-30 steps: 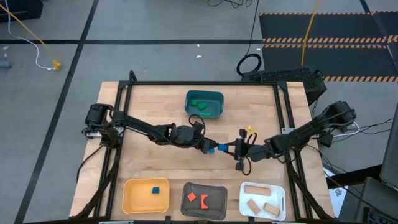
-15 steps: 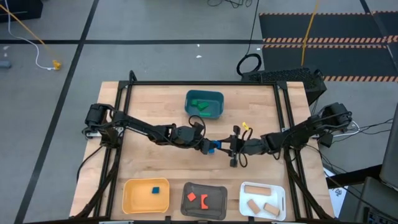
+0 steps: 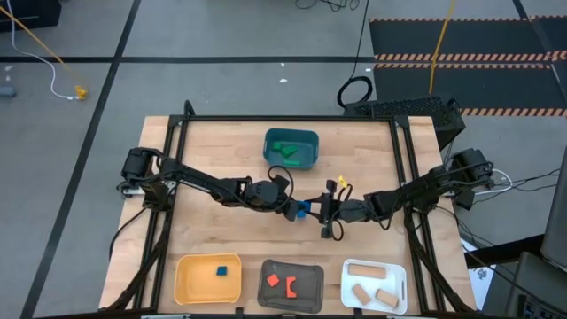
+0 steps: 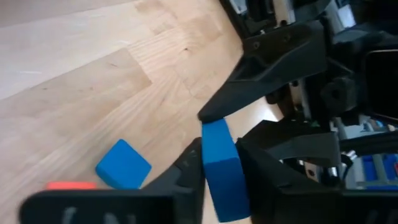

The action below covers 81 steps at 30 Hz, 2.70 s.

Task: Sort & place blocks by color
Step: Put the bottom blue block into the yellow bin, then put the blue block into the yellow bin

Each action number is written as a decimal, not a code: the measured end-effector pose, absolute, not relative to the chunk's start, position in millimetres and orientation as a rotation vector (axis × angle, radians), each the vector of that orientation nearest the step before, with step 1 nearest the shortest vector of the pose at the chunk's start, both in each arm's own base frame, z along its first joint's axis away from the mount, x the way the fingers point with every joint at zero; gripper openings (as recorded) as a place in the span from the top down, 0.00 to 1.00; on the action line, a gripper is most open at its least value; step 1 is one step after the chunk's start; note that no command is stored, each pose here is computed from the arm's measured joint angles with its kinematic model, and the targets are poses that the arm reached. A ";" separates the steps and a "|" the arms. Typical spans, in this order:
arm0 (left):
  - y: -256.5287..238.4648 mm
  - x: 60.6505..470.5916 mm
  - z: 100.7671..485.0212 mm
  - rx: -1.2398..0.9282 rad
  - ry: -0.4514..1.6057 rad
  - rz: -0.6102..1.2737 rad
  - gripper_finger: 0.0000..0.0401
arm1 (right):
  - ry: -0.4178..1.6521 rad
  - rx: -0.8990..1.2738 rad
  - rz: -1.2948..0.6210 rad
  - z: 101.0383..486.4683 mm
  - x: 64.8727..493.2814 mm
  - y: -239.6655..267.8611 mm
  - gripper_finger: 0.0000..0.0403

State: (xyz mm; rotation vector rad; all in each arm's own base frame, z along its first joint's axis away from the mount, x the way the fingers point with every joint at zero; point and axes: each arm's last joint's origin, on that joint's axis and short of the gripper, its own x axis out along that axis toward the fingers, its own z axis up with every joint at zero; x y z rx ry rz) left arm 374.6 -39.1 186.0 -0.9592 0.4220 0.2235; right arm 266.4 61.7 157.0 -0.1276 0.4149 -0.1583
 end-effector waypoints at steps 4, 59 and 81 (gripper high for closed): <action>-39.0 374.1 185.0 -0.942 0.429 0.231 0.85 | 0.414 -0.128 -0.156 157.1 266.4 61.9 0.69; -214.2 196.3 230.2 -1.156 1.062 0.313 0.85 | 0.397 0.527 -0.287 149.2 261.8 59.3 0.46; -202.0 183.8 219.7 -1.090 1.126 0.538 0.53 | 0.540 0.177 -0.312 131.3 258.1 57.2 0.46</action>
